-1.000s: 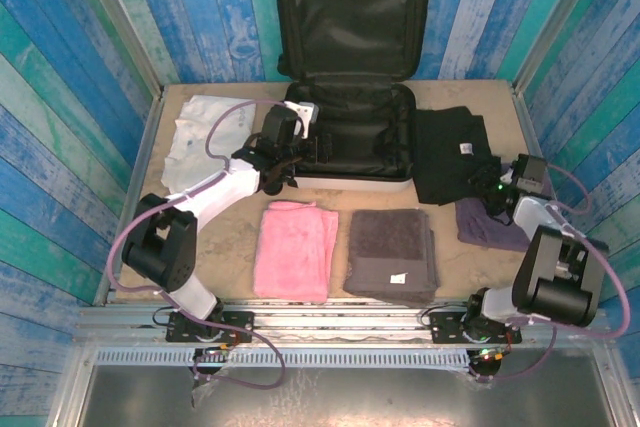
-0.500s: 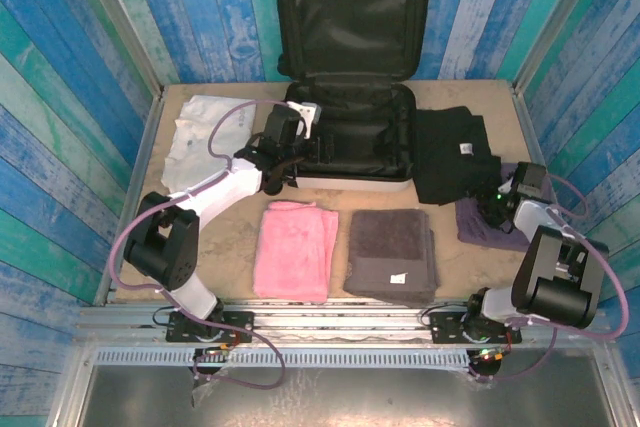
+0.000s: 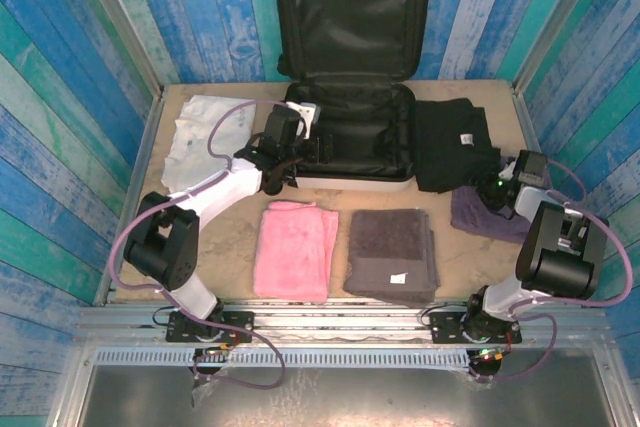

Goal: Pack the luggage

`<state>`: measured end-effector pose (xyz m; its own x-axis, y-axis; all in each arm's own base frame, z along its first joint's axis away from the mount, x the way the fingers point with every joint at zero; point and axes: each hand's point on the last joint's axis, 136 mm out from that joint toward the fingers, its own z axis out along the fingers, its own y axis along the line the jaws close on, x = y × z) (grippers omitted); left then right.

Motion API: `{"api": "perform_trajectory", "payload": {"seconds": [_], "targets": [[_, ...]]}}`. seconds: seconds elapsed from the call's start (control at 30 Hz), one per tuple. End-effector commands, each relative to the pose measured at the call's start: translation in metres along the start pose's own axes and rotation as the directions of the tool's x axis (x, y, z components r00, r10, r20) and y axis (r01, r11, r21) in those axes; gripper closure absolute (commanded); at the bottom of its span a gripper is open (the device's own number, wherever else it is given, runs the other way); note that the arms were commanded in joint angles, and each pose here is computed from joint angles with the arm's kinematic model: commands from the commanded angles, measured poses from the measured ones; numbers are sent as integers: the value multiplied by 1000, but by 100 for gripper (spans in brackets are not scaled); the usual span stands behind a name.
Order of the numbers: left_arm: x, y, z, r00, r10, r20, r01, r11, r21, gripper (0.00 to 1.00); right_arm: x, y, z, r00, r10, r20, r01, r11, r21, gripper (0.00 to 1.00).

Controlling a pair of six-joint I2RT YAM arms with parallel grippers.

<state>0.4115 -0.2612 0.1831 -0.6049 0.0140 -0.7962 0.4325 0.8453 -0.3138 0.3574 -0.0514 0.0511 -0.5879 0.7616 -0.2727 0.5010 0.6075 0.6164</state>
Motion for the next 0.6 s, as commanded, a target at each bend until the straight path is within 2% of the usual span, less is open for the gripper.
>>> {"api": "perform_trajectory", "payload": {"seconds": [0.0,0.23,0.57], "targets": [[5,1,7,1000,7,-25,-8,1000,-10,7,8,-8,-10,999,-26,-47,30,997,73,39],[1,-3,8,1000,5,-20,-5,1000,3,7,-10,-5,-32,997,-75,-12,76,989,126,26],[5,-8,6,1000,2,-24,-2,1000,8,7,-41,-8,-28,992,-115,-43,120,983,138,17]]}}
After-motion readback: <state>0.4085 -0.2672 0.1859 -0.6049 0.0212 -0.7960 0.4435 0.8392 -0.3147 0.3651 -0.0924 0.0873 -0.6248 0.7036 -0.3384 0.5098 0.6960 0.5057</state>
